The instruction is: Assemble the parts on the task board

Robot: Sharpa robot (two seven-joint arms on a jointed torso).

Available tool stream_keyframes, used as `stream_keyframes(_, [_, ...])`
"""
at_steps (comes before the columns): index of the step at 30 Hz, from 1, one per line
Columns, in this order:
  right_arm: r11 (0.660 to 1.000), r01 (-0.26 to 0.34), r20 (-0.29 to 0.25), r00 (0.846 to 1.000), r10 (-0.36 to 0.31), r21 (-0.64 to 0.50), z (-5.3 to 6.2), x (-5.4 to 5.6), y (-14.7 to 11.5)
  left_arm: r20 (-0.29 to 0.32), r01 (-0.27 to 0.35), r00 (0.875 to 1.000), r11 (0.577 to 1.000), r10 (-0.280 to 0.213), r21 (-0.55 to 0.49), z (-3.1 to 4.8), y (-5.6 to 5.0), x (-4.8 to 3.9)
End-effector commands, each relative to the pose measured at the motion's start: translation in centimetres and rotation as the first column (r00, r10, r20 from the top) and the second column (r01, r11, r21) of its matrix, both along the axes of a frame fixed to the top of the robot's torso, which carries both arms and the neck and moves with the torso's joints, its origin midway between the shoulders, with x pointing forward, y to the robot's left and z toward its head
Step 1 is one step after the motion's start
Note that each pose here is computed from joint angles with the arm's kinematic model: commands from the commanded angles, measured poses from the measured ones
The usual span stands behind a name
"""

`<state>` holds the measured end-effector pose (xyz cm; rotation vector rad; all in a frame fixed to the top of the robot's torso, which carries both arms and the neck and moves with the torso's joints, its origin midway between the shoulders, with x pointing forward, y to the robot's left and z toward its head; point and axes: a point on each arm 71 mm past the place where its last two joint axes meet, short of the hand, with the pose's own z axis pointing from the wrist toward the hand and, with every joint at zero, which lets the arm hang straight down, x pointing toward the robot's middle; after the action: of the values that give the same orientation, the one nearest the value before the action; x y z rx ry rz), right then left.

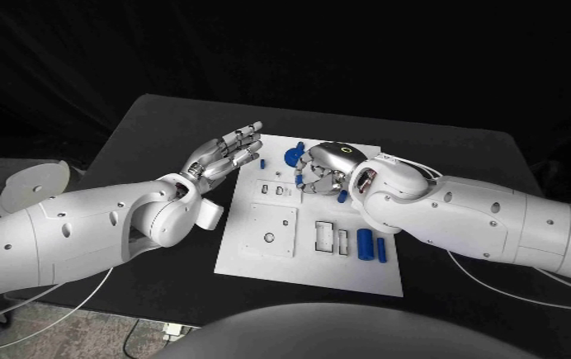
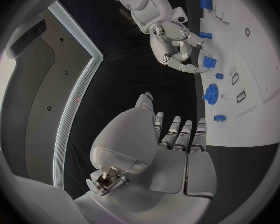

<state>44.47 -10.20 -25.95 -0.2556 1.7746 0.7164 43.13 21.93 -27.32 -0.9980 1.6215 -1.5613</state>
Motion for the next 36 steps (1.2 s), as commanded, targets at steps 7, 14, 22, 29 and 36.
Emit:
stream_keyframes(7, [0.995, 0.026, -0.004, 1.000, -0.027, -0.093, -0.7, 0.4, 0.6, 0.005, 0.021, 1.000, 1.000, -0.021, -0.020, 0.07, -0.5, 0.06])
stream_keyframes(14, [0.993, 0.027, -0.018, 0.999, -0.030, -0.114, -1.2, 0.5, 1.2, 0.004, 0.022, 1.000, 1.000, -0.022, -0.019, 0.04, -0.5, 0.12])
stream_keyframes(22, [0.994, 0.025, -0.024, 0.999, -0.027, -0.110, -2.0, 0.4, 1.6, 0.004, 0.024, 1.000, 1.000, -0.024, -0.020, 0.02, -0.5, 0.14])
stream_keyframes(29, [0.993, 0.026, -0.029, 0.999, -0.029, -0.117, -2.4, 0.6, 1.6, 0.003, 0.025, 1.000, 0.999, -0.025, -0.020, -0.02, -0.6, 0.19])
stream_keyframes(36, [0.992, 0.020, -0.038, 0.999, -0.025, -0.127, -2.6, 0.6, 1.6, 0.001, 0.026, 1.000, 0.999, -0.026, -0.021, -0.05, -0.7, 0.23])
